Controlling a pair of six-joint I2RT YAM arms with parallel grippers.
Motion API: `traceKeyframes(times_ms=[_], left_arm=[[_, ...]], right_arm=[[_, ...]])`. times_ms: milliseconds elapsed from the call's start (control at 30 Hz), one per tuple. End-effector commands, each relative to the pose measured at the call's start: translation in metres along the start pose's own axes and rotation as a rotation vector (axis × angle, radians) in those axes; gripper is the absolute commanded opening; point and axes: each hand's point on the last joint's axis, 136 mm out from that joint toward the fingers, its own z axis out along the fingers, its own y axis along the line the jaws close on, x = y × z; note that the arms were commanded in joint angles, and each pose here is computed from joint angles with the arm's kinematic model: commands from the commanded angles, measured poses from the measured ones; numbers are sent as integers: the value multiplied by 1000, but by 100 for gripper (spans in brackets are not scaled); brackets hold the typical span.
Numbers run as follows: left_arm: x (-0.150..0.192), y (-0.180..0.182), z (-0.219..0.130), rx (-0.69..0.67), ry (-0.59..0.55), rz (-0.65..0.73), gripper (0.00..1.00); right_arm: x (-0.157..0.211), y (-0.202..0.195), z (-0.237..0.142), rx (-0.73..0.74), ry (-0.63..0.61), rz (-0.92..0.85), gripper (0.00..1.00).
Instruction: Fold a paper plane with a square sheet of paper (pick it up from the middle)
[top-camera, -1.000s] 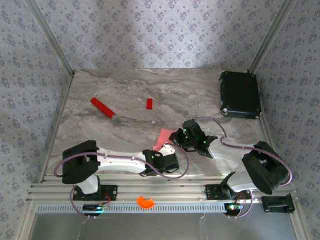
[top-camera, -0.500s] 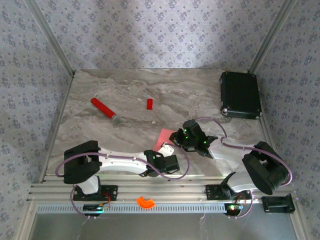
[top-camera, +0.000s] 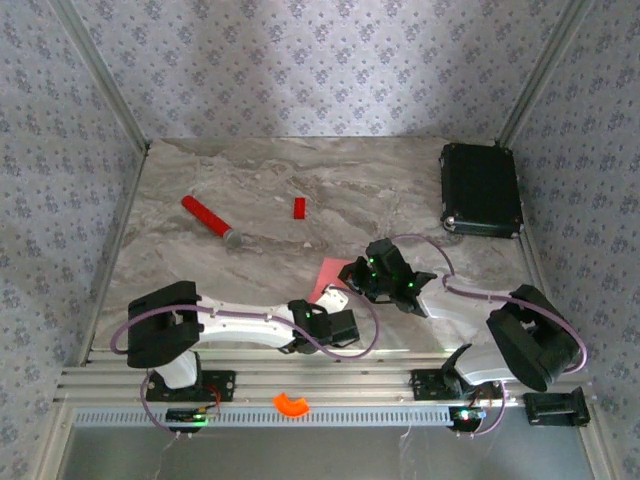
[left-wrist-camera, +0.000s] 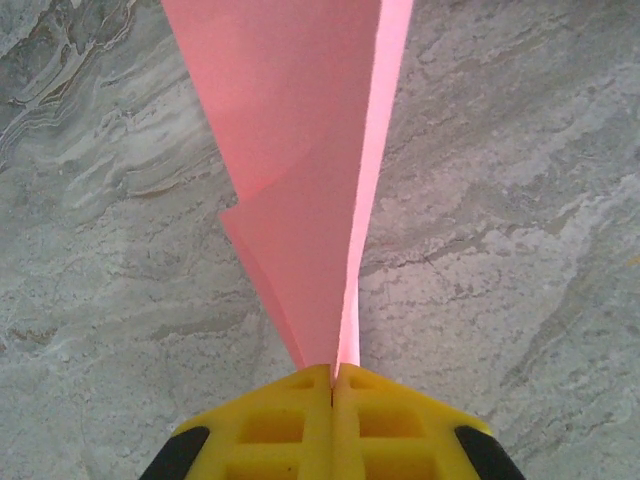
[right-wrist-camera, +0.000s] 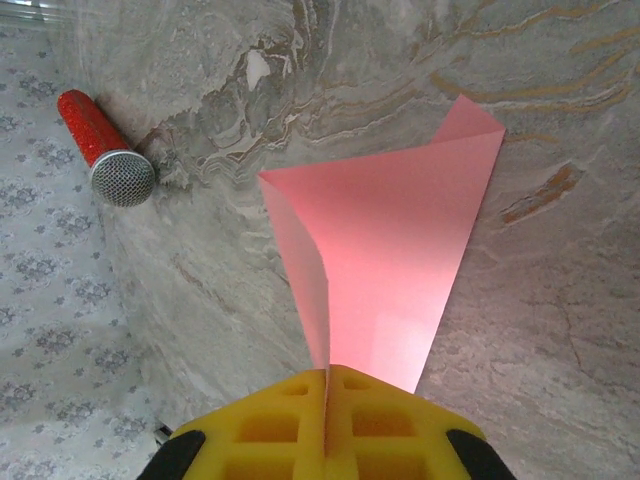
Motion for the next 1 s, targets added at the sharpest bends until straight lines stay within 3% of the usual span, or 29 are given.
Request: traceKeyframes(times_ms=[0,67,200,333,500,733,833,967], left_arm=[[1,4,-1,-33,-2,8,4],[1,3,0,-35,1,11,10],[-1,2,0,-34,-1,13,12],[-4,2,-2,-29,-14,7,0],[-4,2,-2,-15,-18,-4,0],[14,-10,17,59,66,-23,0],[25,-17,28,76,118,-15,0],[33,-29,39,99,172,15,0]], right_arm=[[-1,-1,-6,14,-18,-10,0],[-1,-2,-7,17,-17,-9,0],[0,-4,-7,17,-16,-7,0],[0,-4,-6,19,-14,-7,0],[0,-5,-7,24,-13,-17,0],[-9,-33,-32,142,-31,-55,32],[-19,-54,-55,213,-75,-62,40],[-25,-73,-76,210,-108,-18,43]])
